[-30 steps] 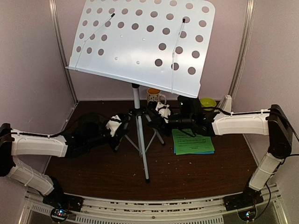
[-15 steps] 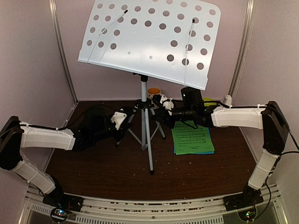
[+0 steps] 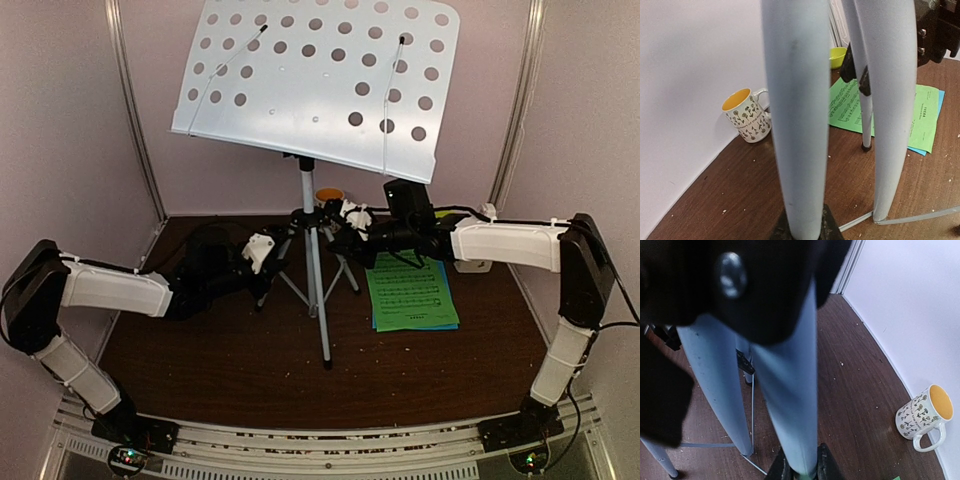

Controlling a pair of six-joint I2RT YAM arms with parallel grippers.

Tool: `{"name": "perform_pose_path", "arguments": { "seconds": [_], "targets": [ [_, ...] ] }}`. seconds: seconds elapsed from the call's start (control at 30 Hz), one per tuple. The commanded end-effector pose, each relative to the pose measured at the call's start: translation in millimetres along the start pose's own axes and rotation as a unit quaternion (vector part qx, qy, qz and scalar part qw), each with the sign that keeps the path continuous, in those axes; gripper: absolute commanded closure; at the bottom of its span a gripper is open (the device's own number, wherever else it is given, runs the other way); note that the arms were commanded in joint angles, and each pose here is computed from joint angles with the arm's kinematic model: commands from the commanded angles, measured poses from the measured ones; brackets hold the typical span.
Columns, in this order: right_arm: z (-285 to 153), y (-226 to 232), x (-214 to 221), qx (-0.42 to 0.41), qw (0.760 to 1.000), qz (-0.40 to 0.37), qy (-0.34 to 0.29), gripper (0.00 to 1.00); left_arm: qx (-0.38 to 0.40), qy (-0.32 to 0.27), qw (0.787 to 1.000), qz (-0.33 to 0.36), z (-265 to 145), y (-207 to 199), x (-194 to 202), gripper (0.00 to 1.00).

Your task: Set up the instrument practice props

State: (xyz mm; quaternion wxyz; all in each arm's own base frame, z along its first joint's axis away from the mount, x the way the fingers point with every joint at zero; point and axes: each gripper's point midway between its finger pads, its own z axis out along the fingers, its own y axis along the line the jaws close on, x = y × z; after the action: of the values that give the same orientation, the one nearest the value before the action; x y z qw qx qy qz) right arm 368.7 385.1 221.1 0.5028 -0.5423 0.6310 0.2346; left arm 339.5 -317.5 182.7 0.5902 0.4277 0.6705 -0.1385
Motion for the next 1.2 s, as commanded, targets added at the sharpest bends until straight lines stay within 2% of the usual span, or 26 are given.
{"name": "perform_pose_path", "arguments": {
  "seconds": [0.0, 0.07, 0.1, 0.2, 0.37, 0.5, 0.53, 0.57, 0.67, 0.73, 0.87, 1.0, 1.17],
  "targets": [
    [-22.4, -62.1, -25.0, 0.103, 0.994, -0.006, -0.019, 0.99, 0.021, -0.035, 0.999, 0.025, -2.0, -8.9, -14.3, 1.00],
    [-22.2, -60.6, -23.4, 0.101, 0.995, -0.001, -0.020, 0.91, 0.018, -0.033, 0.999, 0.023, -3.0, -7.8, -13.3, 1.00],
    [-22.4, -59.8, -24.3, 0.100, 0.995, 0.002, -0.023, 0.88, 0.016, -0.032, 0.999, 0.022, -3.2, -7.1, -12.9, 0.96],
    [-22.9, -56.3, -23.9, 0.096, 0.995, 0.009, -0.026, 0.76, 0.016, -0.032, 0.999, 0.019, -3.4, -6.7, -13.5, 0.80],
    [-30.4, -46.8, -31.2, 0.095, 0.994, 0.017, -0.045, 0.43, 0.022, -0.049, 0.999, 0.007, -9.0, -8.6, -20.4, 0.53],
    [-38.5, -38.3, -40.6, 0.099, 0.993, 0.014, -0.054, 0.29, 0.019, -0.061, 0.998, -0.003, -19.5, -7.7, -25.6, 0.39],
    [-39.3, -35.8, -40.7, 0.099, 0.994, 0.014, -0.052, 0.21, 0.020, -0.060, 0.998, -0.005, -21.6, -8.8, -24.2, 0.37],
    [-41.3, -33.3, -41.7, 0.099, 0.994, 0.013, -0.053, 0.17, 0.021, -0.061, 0.998, -0.009, -24.8, -9.4, -24.1, 0.32],
    [-50.6, -27.0, -43.5, 0.104, 0.993, 0.024, -0.058, 0.11, 0.018, -0.067, 0.997, -0.027, -37.4, -9.0, -24.9, 0.22],
    [-59.9, -23.3, -42.2, 0.111, 0.991, 0.039, -0.064, 0.09, 0.008, -0.068, 0.997, -0.047, -47.4, -6.3, -23.0, 0.20],
    [-82.9, -12.6, -32.7, 0.126, 0.985, 0.085, -0.078, 0.08, -0.008, -0.070, 0.989, -0.132, -70.2, 9.1, -12.5, 0.20],
    [-103.8, -4.8, -10.2, 0.144, 0.975, 0.157, -0.065, 0.08, -0.012, -0.085, 0.966, -0.243, -95.3, 45.5, -3.1, 0.22],
    [-145.2, -15.8, -0.5, 0.180, 0.940, 0.274, -0.094, 0.09, -0.039, -0.067, 0.942, -0.325, -112.8, 98.1, -5.2, 0.22]
  ]
}}
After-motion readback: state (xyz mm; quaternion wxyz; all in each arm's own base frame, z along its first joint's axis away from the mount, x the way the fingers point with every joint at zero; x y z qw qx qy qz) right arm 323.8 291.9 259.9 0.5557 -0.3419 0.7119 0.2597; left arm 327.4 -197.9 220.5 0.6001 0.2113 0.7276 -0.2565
